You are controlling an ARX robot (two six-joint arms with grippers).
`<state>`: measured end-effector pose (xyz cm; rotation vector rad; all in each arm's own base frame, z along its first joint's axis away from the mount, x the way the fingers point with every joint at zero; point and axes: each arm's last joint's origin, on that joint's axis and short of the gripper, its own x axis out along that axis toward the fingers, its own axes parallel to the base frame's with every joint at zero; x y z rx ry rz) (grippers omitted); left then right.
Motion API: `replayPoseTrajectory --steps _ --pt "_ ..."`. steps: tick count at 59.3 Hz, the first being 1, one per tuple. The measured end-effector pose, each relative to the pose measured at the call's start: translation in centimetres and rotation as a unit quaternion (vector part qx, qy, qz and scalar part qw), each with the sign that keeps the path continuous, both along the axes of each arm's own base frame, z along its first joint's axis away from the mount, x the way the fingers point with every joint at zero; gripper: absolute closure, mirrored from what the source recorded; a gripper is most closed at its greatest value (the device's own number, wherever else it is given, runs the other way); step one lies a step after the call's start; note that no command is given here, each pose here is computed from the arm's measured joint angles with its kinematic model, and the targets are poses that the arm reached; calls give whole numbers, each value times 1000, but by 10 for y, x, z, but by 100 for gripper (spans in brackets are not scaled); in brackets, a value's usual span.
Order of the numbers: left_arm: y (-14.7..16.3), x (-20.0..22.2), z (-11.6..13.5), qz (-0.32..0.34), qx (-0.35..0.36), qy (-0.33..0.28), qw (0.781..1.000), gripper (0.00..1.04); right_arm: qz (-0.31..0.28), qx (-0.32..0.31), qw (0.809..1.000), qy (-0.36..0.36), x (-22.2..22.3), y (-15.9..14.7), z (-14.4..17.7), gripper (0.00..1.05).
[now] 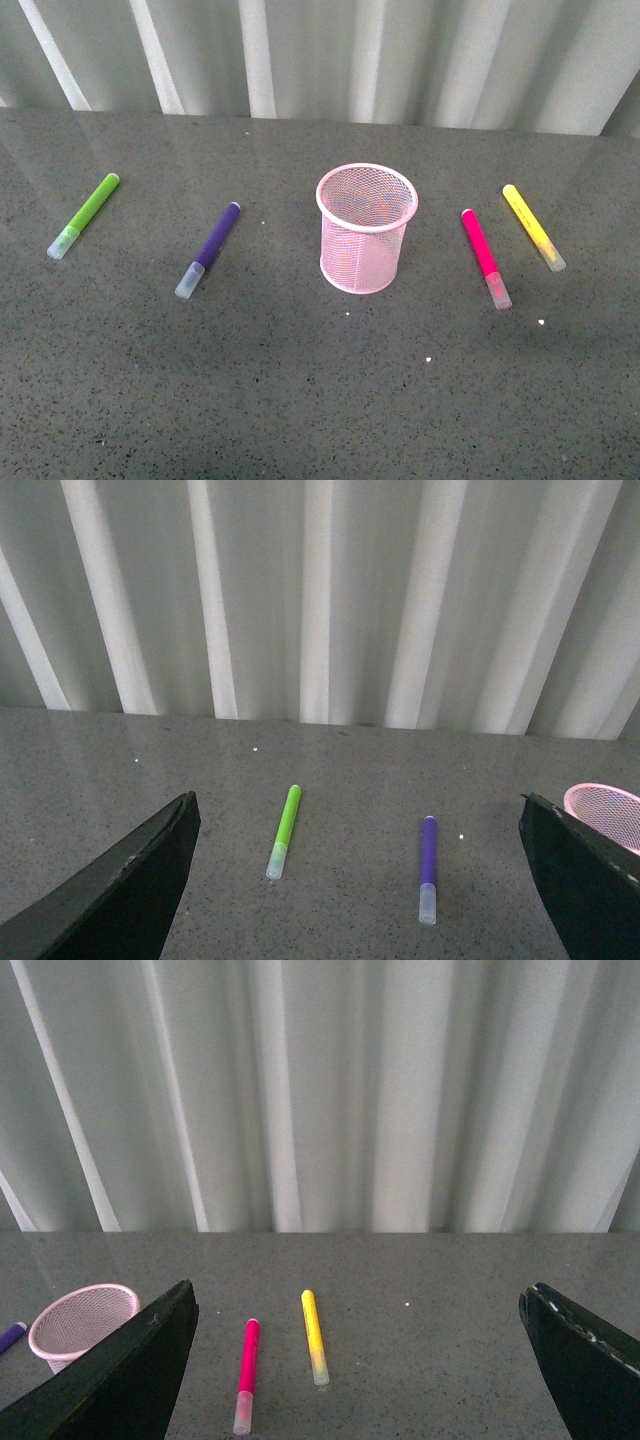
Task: Insert purple and pink pens into pink cup
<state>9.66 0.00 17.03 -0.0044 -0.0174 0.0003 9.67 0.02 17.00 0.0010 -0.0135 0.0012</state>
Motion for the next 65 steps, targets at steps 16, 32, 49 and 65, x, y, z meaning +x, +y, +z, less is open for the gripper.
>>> replayPoseTrajectory --steps 16,32,49,65 --pt "0 0 0 0 0 0 1000 7 0 0 1000 0 0 0 0 7" --pt "0 0 0 0 0 0 1000 7 0 0 1000 0 0 0 0 7" --pt "0 0 0 0 0 0 1000 7 0 0 1000 0 0 0 0 7" --pt "0 0 0 0 0 0 1000 7 0 0 1000 0 0 0 0 7"
